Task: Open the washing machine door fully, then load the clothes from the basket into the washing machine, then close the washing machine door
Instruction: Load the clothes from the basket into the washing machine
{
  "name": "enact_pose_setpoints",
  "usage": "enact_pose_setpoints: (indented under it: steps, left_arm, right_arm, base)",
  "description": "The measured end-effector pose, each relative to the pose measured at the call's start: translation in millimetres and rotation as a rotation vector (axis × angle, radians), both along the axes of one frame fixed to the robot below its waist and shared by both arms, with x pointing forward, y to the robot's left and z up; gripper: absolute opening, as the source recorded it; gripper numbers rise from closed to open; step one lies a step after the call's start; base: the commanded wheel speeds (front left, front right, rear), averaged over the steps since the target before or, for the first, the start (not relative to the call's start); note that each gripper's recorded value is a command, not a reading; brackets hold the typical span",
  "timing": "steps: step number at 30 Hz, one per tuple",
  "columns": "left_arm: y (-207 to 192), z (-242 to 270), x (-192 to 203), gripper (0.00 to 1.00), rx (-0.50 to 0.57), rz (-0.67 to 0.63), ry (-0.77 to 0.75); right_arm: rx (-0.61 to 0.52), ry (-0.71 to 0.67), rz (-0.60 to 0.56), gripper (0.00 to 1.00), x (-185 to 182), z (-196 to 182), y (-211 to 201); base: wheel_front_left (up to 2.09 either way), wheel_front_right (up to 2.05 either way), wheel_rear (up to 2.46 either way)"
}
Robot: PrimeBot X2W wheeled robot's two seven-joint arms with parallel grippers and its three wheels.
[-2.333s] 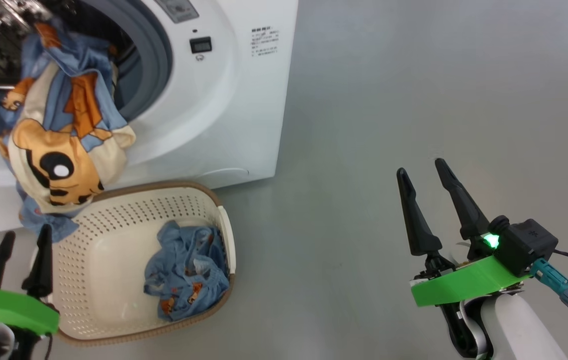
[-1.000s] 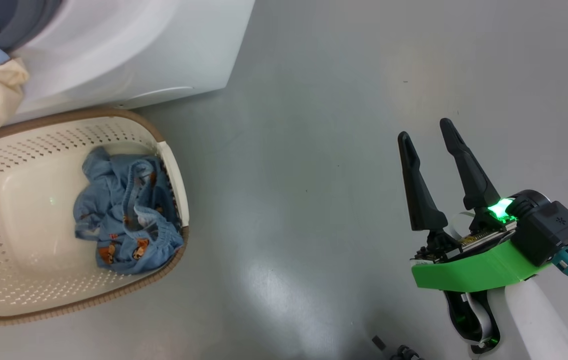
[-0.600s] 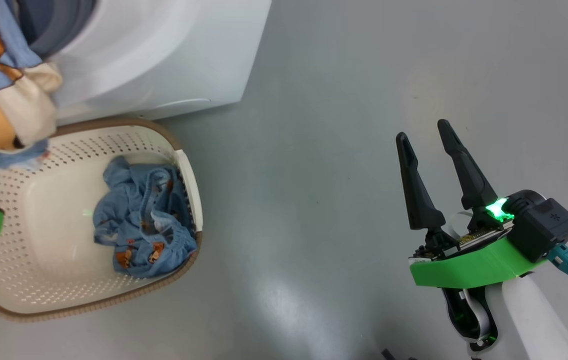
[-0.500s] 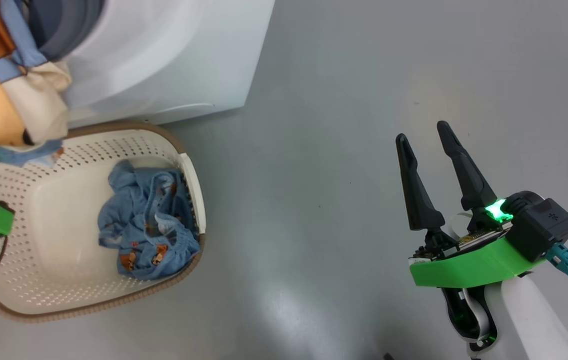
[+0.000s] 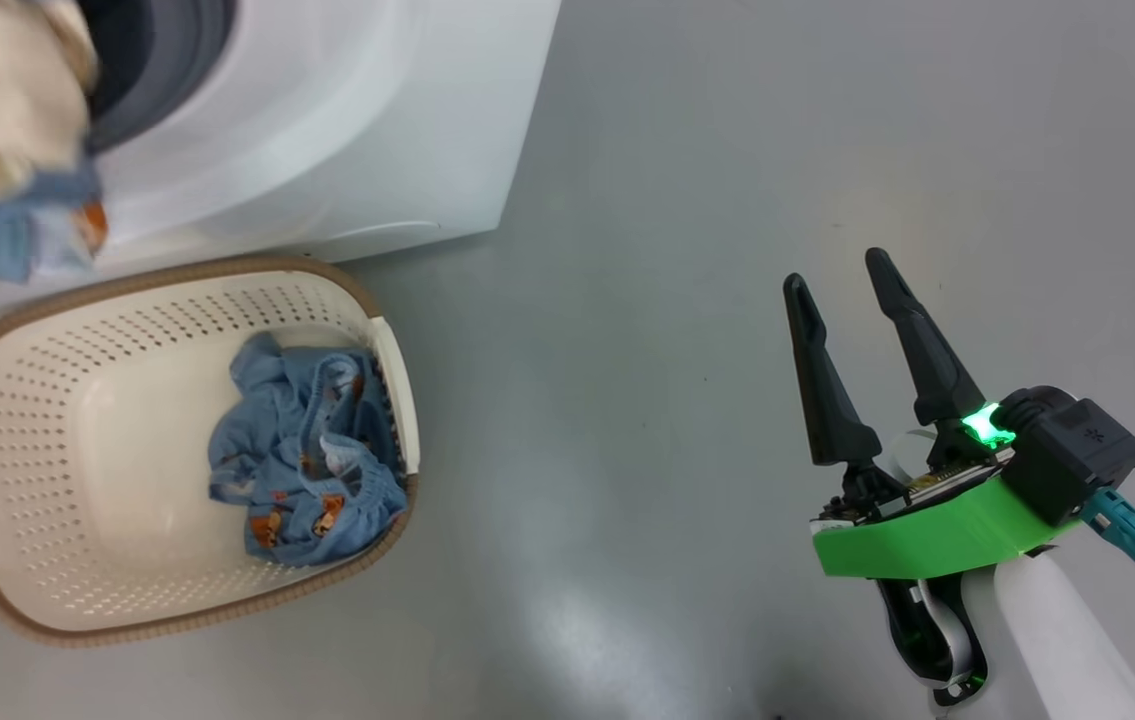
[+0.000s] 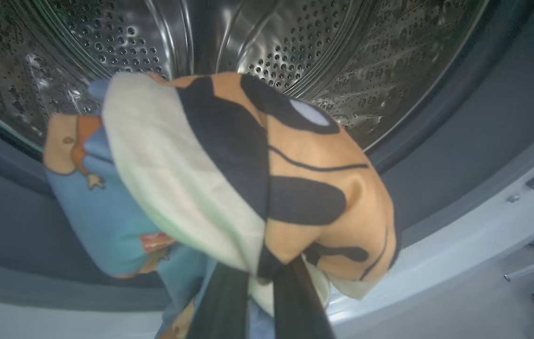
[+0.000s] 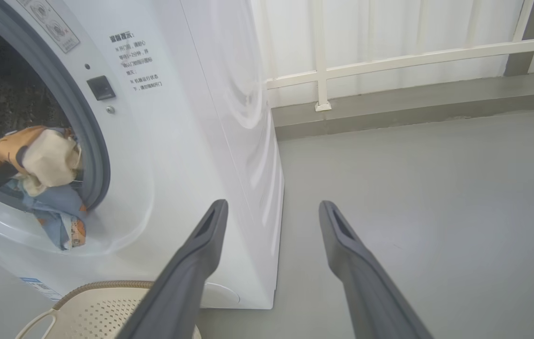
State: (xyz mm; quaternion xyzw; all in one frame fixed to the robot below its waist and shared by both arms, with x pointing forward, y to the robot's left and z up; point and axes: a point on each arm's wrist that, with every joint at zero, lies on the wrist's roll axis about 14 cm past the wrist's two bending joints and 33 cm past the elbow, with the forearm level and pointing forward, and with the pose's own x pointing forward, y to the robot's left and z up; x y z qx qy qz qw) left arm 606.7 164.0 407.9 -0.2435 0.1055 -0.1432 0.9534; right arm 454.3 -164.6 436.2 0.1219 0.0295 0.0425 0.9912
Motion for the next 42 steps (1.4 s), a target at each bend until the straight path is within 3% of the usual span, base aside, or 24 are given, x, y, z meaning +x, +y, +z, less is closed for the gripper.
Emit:
enact_pose_setpoints:
  steps: [7, 20, 21, 22, 23, 33, 42]
  left_arm:
    - [8.5, 19.2, 57.4, 0.0, 0.027, 0.015, -0.034]
    - [20.0, 20.8, 127.9, 0.0, 0.11, 0.013, -0.065]
    - [18.2, 12.9, 129.3, 0.24, 0.116, 0.007, -0.045]
    - [16.1, 3.9, 129.7, 0.87, 0.124, -0.001, -0.02]
    - [14.1, -4.2, 129.9, 1.0, 0.133, -0.009, 0.003]
    - [16.8, -32.9, 120.2, 1.0, 0.213, -0.046, 0.162]
    - [11.9, -4.5, 102.5, 1.0, 0.199, -0.042, 0.07]
  right_arm:
    - [-0.013, 0.015, -0.015, 1.0, -0.5, -6.9, -6.3]
    - [-0.009, 0.079, -0.095, 1.0, -14.0, -24.0, -30.7]
    - [-0.009, 0.085, -0.098, 1.0, -14.7, -25.7, -31.4]
    - [-0.011, 0.091, -0.099, 1.0, -15.4, -27.4, -31.8]
    - [-0.014, 0.096, -0.101, 1.0, -16.0, -29.0, -32.6]
    - [-0.006, 0.091, -0.093, 1.0, -14.8, -28.0, -29.5]
    - [0.004, 0.057, -0.087, 1.0, -13.3, -15.0, -27.4]
  base:
    - [0.0, 0.0, 0.0]
    - [0.0, 0.0, 0.0]
    - [0.0, 0.0, 0.0]
    - [0.0, 0.0, 0.0]
    - [0.0, 0.0, 0.0]
    - [0.0, 0.0, 0.0]
    - [0.0, 0.0, 0.0]
